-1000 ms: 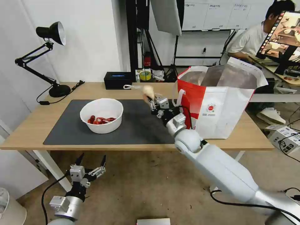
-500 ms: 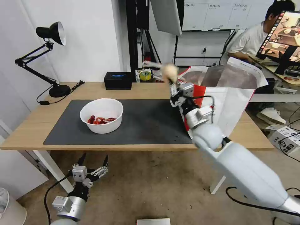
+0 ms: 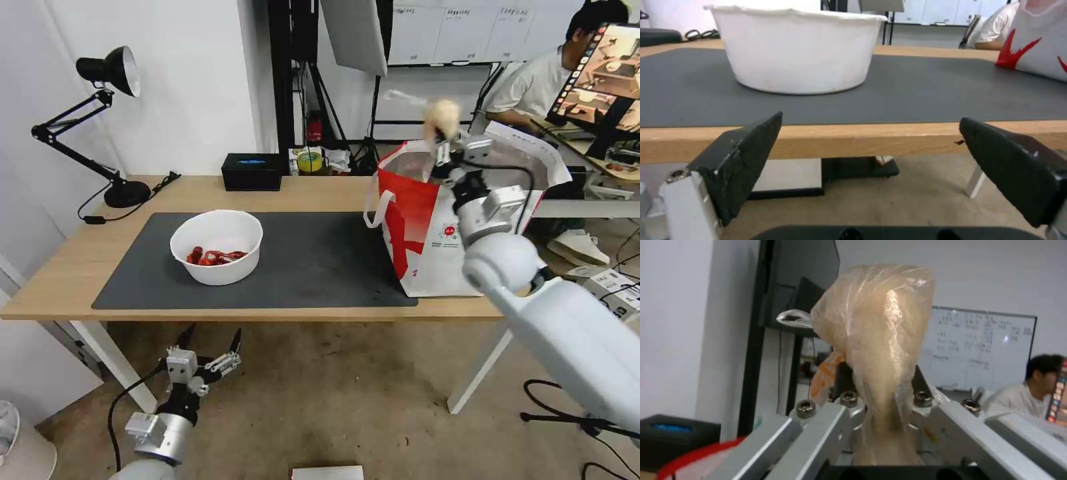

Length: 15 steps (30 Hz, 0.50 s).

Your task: Pick up the trash from the table and place it into the takeout bag.

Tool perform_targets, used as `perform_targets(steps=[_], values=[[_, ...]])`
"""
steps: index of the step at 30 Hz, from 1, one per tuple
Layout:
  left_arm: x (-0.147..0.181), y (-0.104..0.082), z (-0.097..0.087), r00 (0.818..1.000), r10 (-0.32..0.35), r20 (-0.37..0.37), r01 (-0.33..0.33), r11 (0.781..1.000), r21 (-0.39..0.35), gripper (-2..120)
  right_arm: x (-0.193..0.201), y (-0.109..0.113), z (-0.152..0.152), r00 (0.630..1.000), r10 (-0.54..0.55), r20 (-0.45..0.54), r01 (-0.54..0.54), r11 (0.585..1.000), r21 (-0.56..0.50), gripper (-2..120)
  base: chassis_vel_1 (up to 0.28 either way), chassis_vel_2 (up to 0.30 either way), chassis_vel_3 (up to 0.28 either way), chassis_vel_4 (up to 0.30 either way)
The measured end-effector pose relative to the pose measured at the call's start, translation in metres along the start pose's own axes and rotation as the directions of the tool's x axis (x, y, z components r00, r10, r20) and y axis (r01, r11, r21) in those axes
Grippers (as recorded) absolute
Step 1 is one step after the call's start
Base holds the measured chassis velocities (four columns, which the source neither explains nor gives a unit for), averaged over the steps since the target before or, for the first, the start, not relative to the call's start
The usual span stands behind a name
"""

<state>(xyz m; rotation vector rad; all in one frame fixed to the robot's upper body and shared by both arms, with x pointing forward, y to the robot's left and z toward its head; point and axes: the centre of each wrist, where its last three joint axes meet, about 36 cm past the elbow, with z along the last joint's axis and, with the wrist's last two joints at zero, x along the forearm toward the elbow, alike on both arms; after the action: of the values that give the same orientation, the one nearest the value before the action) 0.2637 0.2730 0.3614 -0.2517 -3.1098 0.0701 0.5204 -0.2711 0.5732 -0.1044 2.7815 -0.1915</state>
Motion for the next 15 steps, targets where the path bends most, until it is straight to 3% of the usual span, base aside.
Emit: perform_targets(steps=[3,4,7,11,13,15], values=[[-0.0003,-0.0004,0.0001,1.000,0.006,-0.002,-0.006,1.000,-0.001,100,0.0017,-0.0005,-0.0030,0.999,0.001,-0.034,-0.001,1.000,0.004,11,0.000,0.000,0.000,0.000],[-0.0008,0.0001,-0.0003,1.000,0.010,-0.005,-0.010,1.000,-0.003,100,0.0024,-0.0022,-0.0054,0.998,0.001,-0.064,0.000,1.000,0.022,21,0.000,0.000,0.000,0.000],[-0.0009,0.0005,-0.0006,1.000,0.010,-0.009,-0.010,1.000,-0.007,100,0.0024,-0.0034,-0.0057,0.997,0.003,-0.078,0.000,0.999,0.033,27,0.000,0.000,0.000,0.000],[0.0017,0.0008,0.0004,1.000,0.009,-0.017,-0.010,1.000,-0.015,100,0.0019,-0.0078,-0.0048,0.994,0.018,-0.109,-0.013,0.999,0.040,46,0.000,0.000,0.000,0.000],[0.0023,0.0008,0.0004,1.000,0.009,-0.018,-0.009,1.000,-0.015,100,0.0024,-0.0084,-0.0043,0.993,0.020,-0.114,-0.016,0.999,0.039,47,0.000,0.000,0.000,0.000],[0.0020,0.0019,-0.0016,1.000,0.010,-0.014,-0.011,1.000,-0.020,100,0.0049,-0.0088,-0.0027,0.991,0.020,-0.131,-0.015,0.999,0.034,61,0.000,0.000,0.000,0.000]])
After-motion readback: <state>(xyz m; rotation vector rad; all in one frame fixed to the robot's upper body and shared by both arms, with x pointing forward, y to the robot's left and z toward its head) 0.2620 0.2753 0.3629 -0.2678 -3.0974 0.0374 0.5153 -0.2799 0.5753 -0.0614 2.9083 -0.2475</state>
